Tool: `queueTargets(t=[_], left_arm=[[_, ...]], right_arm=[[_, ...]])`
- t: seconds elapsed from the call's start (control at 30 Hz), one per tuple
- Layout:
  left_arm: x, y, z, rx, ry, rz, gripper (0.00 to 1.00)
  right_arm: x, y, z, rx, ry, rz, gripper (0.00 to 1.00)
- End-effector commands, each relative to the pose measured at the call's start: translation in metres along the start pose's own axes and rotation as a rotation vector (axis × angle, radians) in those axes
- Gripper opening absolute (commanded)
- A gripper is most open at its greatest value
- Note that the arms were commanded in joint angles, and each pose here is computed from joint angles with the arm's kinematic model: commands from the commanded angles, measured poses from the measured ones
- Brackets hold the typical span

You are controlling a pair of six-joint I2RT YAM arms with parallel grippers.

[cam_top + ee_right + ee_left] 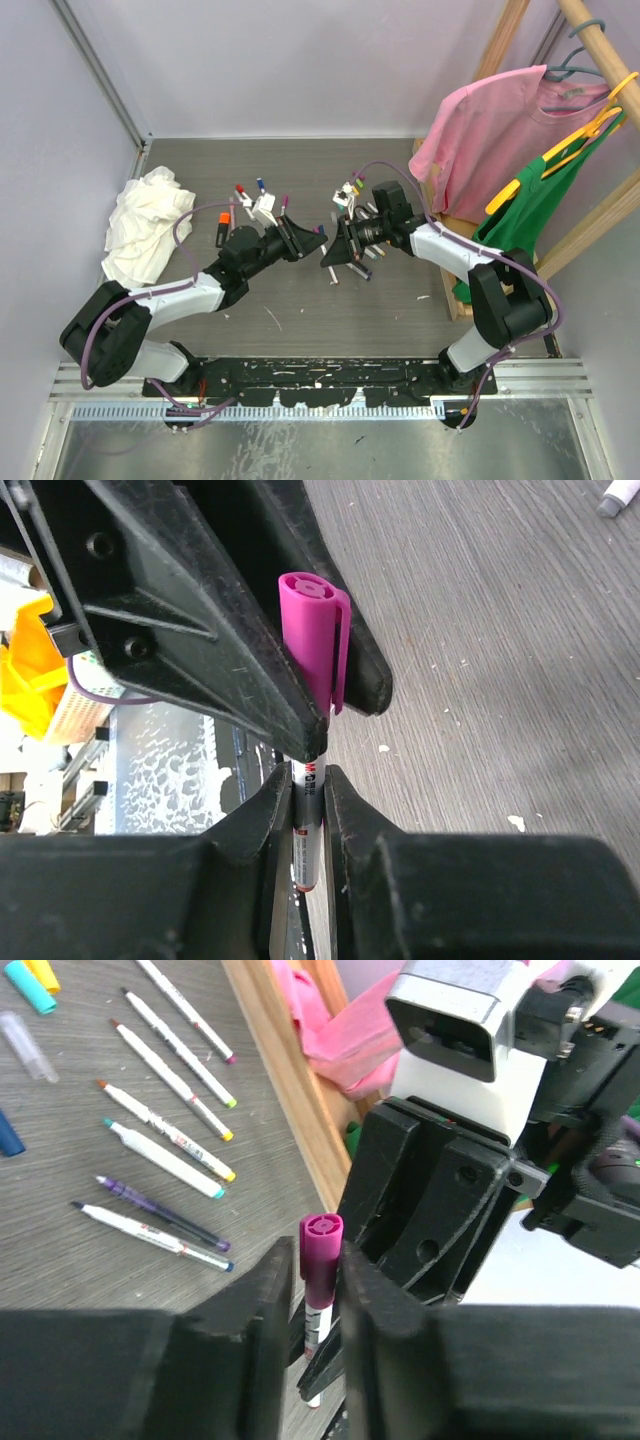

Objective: Open the pen caps
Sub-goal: Open the pen cap from the pen.

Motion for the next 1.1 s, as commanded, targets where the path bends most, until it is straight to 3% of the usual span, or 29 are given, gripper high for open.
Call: queueTargets(t=[0.0,0.1,0.2,0.6,0.7,0.97,1.07], left_arm=[[-0.003,-0.014,-0.008,-0.001,-0.020,0.000,0.32],[-0.002,-0.009,-0.010,0.014,-0.027,-0.063,0.51],[-0.001,-0.008,-0.012,0.021,-0.042,-0.109,0.62],[-0.011,-0.010,-0.008,0.017,-0.061,-0.171,0.63],[-0.018,-0.011,-0.008,0.021,-0.055,-0.168,0.59],[-0.025,-0.012,-0.008,0.024,-0.043,-0.166,0.30],[-0.025,-0.011,-0.007,0.023,-0.042,-0.168,0.14]], right_arm=[[0.006,0.002,-0.014,0.102,-0.002,0.058,0.01],[0.009,-0.006,-0.013,0.131,0.022,0.137,0.01],[0.012,-0.010,-0.014,0.147,0.034,0.178,0.01],[0.010,-0.011,-0.013,0.168,0.051,0.200,0.01],[0.010,-0.011,-0.014,0.171,0.050,0.198,0.01],[0.010,-0.010,-0.013,0.173,0.051,0.194,0.01],[0.010,-0.011,-0.013,0.171,0.054,0.196,0.01]])
Point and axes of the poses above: each gripper's point midway between its finger pads, its own x axis back along the fingers, its own y axis along the line the jaws close on, z = x × y, the point moved 3 cm from there along x, back along the fingers, and after that the axes turned 15 degrees about x, right-handed, at the moved point
